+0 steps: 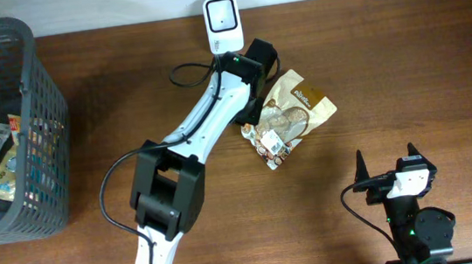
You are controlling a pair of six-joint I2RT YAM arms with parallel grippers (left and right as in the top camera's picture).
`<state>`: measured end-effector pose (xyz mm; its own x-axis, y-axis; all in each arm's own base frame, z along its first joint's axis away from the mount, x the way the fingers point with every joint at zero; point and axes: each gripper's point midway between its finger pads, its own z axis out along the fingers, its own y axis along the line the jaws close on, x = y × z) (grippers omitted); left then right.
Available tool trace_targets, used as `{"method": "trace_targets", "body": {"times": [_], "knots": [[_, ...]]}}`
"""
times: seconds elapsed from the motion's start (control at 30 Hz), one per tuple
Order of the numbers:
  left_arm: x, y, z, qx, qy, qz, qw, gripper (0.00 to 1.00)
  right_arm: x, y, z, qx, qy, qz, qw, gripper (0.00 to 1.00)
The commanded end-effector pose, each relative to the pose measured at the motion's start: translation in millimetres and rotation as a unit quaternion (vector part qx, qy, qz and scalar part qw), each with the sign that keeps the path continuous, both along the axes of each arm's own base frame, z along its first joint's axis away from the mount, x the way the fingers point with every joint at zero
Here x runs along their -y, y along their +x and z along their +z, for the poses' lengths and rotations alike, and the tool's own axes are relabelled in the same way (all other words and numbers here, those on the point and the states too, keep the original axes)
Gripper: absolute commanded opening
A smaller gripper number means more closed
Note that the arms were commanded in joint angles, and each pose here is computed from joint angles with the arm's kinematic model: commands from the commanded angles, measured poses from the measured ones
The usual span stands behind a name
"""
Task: Scan the item barcode
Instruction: 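Carry the orange pack with the left gripper and place it beside the PanTree bag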
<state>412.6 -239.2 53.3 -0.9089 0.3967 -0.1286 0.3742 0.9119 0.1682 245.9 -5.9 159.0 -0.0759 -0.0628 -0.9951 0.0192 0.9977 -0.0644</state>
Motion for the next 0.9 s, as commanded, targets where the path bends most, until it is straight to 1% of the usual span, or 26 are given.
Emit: {"method": "trace_targets", "body": {"times": [0.0, 0.03, 0.07, 0.2, 0.23, 0.27, 0.4, 0.43, 0.47, 0.5, 0.57, 0.6, 0.67, 0.73, 0.8, 0.87], "knots": [[19, -16, -19, -0.05, -0.039, -0.008, 0.998, 0.12, 0, 0, -4, -0.002, -0.003, 0.0, 1.0, 0.98], [22, -19, -19, -0.057, -0.046, -0.01, 0.997, 0.16, 0, 0, -4, -0.002, -0.003, 0.0, 1.0, 0.98], [26, -23, -19, -0.063, -0.053, -0.012, 0.996, 0.18, 0, 0, -4, -0.002, -0.003, 0.0, 1.0, 0.98], [47, -44, -18, -0.112, -0.106, -0.021, 0.988, 0.19, 0, 0, -4, -0.002, -0.003, 0.0, 1.0, 0.98], [47, -47, -16, -0.12, -0.107, -0.021, 0.987, 0.21, 0, 0, -4, -0.002, -0.003, 0.0, 1.0, 0.98], [45, -47, -13, -0.119, -0.102, -0.02, 0.988, 0.25, 0, 0, -4, -0.002, -0.003, 0.0, 1.0, 0.98], [29, -28, -4, -0.075, -0.059, -0.014, 0.995, 0.3, 0, 0, -4, -0.002, -0.004, 0.0, 1.0, 0.98], [25, -22, -3, -0.059, -0.045, -0.013, 0.997, 0.33, 0, 0, -4, -0.002, -0.003, 0.0, 1.0, 0.98], [21, -19, -3, -0.052, -0.035, -0.012, 0.998, 0.44, 0, 0, -4, -0.002, -0.003, 0.0, 1.0, 0.98], [17, -17, -3, -0.045, -0.024, -0.011, 0.999, 0.52, 0, 0, -4, -0.003, -0.004, 0.0, 1.0, 0.98], [13, -14, -1, -0.037, -0.01, -0.01, 0.999, 0.61, 0, 0, -4, -0.002, -0.003, 0.0, 1.0, 0.98], [11, -13, 1, -0.035, -0.006, -0.01, 0.999, 0.61, 0, 0, -4, -0.002, -0.003, 0.0, 1.0, 0.98], [4, -10, 19, -0.026, 0.006, -0.005, 1.0, 0.6, 0, 0, -4, -0.002, -0.003, 0.0, 1.0, 0.98], [-5, 1, 57, -0.005, -0.003, 0.008, 1.0, 0.58, 0, 0, -4, -0.002, -0.003, 0.0, 1.0, 0.98], [-21, 19, 109, 0.037, -0.029, 0.031, 0.998, 0.57, 0, 0, -4, -0.002, -0.004, 0.0, 1.0, 0.98], [-50, 38, 168, 0.1, -0.063, 0.066, 0.991, 0.58, 0, 0, -4, -0.002, -0.003, 0.0, 1.0, 0.98]]}}
